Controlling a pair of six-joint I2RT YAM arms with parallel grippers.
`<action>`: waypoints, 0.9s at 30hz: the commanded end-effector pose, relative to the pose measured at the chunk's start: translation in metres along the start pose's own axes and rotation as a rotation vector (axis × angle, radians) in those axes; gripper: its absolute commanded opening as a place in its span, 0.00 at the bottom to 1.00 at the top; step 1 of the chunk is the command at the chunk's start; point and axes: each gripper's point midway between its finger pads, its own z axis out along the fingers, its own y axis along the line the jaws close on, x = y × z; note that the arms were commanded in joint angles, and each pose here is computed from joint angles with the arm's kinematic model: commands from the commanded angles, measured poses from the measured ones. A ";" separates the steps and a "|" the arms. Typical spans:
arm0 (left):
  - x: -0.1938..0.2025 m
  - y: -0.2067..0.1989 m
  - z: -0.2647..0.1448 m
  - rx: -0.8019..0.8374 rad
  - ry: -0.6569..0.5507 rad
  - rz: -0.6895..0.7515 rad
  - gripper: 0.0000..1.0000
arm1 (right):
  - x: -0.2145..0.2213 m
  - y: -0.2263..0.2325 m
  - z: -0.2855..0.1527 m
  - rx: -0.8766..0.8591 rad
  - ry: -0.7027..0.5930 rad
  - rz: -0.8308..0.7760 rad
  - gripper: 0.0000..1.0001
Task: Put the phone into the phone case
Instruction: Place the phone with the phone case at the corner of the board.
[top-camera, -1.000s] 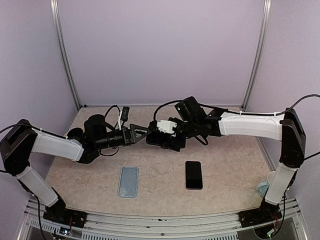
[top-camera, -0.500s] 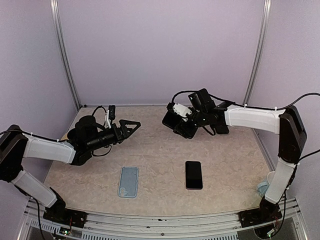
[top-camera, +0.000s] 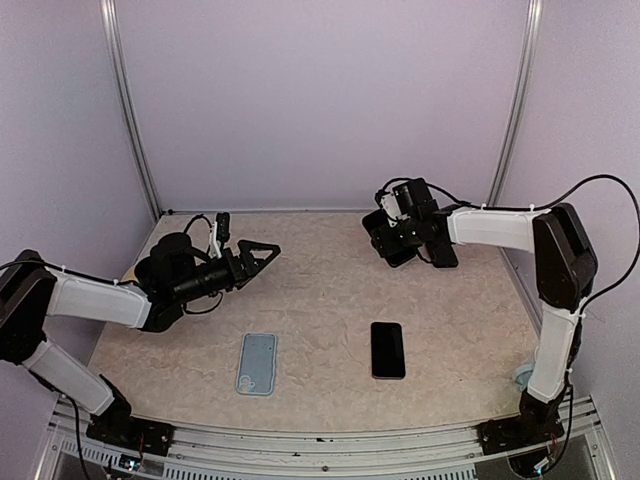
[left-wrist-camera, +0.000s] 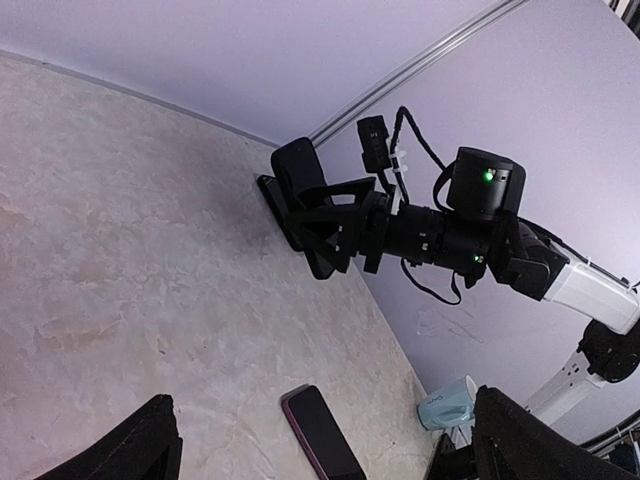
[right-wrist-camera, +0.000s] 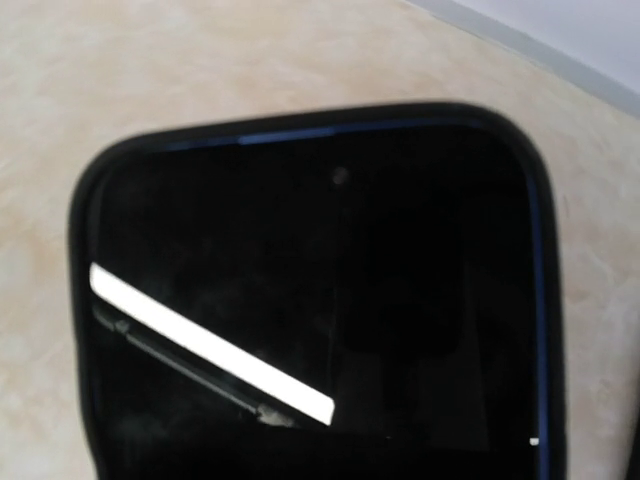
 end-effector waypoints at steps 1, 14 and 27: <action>-0.001 0.003 -0.004 -0.007 -0.018 -0.004 0.99 | -0.035 -0.021 0.006 0.050 -0.115 0.180 0.71; 0.002 0.006 -0.006 -0.008 -0.015 -0.010 0.99 | -0.021 -0.053 0.050 0.094 -0.114 0.444 0.73; 0.003 0.010 -0.009 -0.014 -0.017 -0.015 0.99 | -0.004 -0.072 0.084 0.173 -0.070 0.523 0.73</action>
